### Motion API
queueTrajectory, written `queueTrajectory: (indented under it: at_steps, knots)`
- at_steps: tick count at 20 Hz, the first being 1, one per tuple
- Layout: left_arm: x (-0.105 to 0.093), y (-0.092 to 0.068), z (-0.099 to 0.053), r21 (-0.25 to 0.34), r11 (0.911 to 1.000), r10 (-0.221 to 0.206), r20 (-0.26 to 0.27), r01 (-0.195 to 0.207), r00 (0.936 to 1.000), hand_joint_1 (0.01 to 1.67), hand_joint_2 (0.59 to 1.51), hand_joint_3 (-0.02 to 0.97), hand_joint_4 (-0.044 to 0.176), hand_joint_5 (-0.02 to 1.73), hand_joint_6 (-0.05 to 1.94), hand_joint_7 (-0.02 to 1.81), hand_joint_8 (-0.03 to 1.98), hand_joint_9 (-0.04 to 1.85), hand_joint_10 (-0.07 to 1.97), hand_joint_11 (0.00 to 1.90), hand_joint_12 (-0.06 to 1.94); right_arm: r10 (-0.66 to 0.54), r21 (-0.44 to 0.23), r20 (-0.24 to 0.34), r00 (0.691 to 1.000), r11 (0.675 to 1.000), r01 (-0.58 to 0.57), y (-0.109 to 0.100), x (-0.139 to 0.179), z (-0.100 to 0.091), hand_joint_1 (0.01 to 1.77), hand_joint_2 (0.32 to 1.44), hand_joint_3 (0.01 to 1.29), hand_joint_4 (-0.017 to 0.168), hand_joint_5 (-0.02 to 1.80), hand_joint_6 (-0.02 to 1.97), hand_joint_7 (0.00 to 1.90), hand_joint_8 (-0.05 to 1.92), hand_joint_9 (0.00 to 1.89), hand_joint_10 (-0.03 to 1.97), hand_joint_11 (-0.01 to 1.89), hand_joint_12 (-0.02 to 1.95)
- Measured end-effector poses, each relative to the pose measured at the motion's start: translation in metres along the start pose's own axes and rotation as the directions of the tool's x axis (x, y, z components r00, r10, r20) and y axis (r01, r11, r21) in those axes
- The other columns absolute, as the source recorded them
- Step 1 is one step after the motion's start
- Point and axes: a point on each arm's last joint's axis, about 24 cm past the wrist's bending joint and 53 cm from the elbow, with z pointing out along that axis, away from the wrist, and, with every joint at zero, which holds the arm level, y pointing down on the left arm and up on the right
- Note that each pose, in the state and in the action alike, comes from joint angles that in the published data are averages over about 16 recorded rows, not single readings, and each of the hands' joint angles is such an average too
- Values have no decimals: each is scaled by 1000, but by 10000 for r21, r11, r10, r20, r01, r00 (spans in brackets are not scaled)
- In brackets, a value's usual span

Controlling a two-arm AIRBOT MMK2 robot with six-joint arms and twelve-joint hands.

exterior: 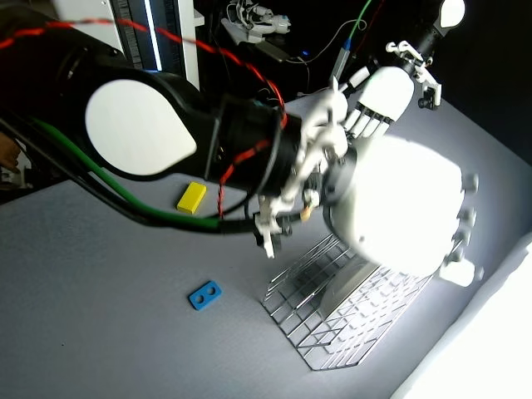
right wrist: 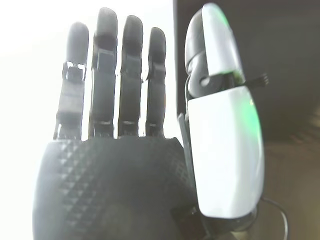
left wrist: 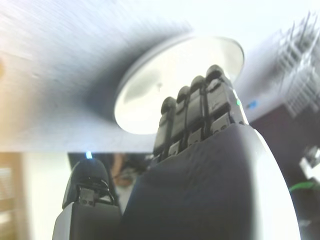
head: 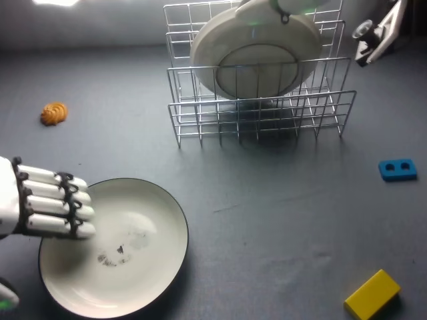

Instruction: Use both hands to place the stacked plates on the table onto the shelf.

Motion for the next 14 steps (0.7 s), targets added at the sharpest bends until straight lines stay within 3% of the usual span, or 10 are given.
queueTrajectory:
  at_steps: [7,12,14]
  knots:
    - [20,18,-4,-718,9945,-787,-275,766,9965,23,1189,8,1,64,11,35,3,-11,-25,21,13,-1992,-1960,-665,9777,9634,1830,52,52,-17,1114,920,11,-2,258,19,259,9,246,13,75,416]
    - [37,20,-6,-920,9875,-1332,-550,1278,9896,23,1187,8,0,54,-3,21,0,-24,-40,26,23,-3337,-2734,-1149,9357,9161,2931,63,100,-28,1109,856,11,1,44,19,40,9,37,13,15,58]
    - [43,20,-6,-977,9843,-1536,-629,1471,9861,23,1186,8,-1,50,-9,15,-2,-25,-43,28,27,-3739,-2869,-1292,9184,9007,3263,61,118,-29,1112,838,11,2,20,19,19,9,20,13,16,2]
